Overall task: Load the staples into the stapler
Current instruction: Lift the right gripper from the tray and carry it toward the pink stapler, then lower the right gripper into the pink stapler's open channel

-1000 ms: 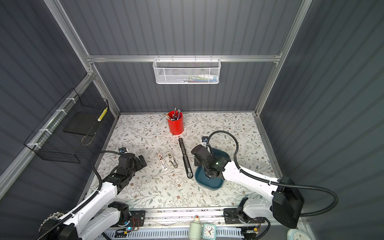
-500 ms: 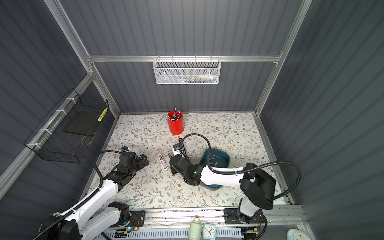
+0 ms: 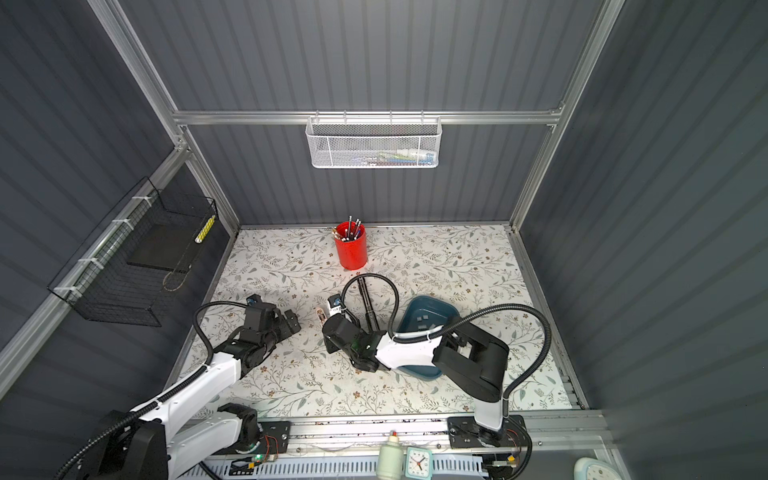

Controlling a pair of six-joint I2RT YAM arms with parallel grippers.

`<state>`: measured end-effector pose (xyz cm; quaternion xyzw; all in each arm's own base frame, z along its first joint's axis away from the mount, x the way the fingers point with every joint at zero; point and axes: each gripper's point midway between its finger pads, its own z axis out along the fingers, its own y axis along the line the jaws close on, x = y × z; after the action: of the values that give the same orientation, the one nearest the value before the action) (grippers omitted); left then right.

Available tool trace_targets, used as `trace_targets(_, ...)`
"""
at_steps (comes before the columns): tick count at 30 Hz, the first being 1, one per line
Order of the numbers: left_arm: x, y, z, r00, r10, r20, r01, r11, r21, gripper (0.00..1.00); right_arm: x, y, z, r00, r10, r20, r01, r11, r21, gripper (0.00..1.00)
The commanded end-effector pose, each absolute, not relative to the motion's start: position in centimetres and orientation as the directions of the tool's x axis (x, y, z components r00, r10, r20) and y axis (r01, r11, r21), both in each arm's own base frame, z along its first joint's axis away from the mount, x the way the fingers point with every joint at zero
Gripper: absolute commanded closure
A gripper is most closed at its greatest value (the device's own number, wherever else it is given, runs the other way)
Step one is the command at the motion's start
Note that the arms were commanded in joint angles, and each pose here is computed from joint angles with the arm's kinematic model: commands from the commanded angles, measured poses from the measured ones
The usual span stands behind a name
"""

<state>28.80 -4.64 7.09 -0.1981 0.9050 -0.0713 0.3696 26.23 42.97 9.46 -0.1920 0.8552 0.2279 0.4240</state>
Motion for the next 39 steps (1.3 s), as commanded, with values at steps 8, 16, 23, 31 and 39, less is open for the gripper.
trace_targets(8, 29.6, -4.4, 8.6, -0.614, -0.429, -0.663, -0.314, 0.903, -0.293, 0.00, 26.6, 45.4, 8.3, -0.536, -0.160, -0.829, -0.570, 0.793, 0.215, 0.83)
trace_targets(16, 29.6, -4.4, 8.8, -0.612, -0.427, -0.665, -0.313, 0.904, -0.293, 0.00, 26.9, 45.5, 7.1, -0.529, -0.180, -0.829, -0.572, 0.798, 0.192, 0.83)
trace_targets(23, 29.6, -4.4, 8.9, -0.610, -0.427, -0.668, -0.310, 0.904, -0.294, 0.00, 27.1, 45.4, 7.0, -0.517, -0.189, -0.835, -0.569, 0.805, 0.170, 0.82)
trace_targets(31, 29.6, -4.3, 8.9, -0.609, -0.426, -0.669, -0.314, 0.904, -0.290, 0.00, 27.3, 45.5, 6.4, -0.516, -0.202, -0.833, -0.568, 0.808, 0.155, 0.82)
trace_targets(39, 29.7, -4.3, 8.8, -0.610, -0.425, -0.668, -0.315, 0.904, -0.288, 0.00, 27.5, 45.2, 6.2, -0.508, -0.206, -0.836, -0.561, 0.816, 0.140, 0.82)
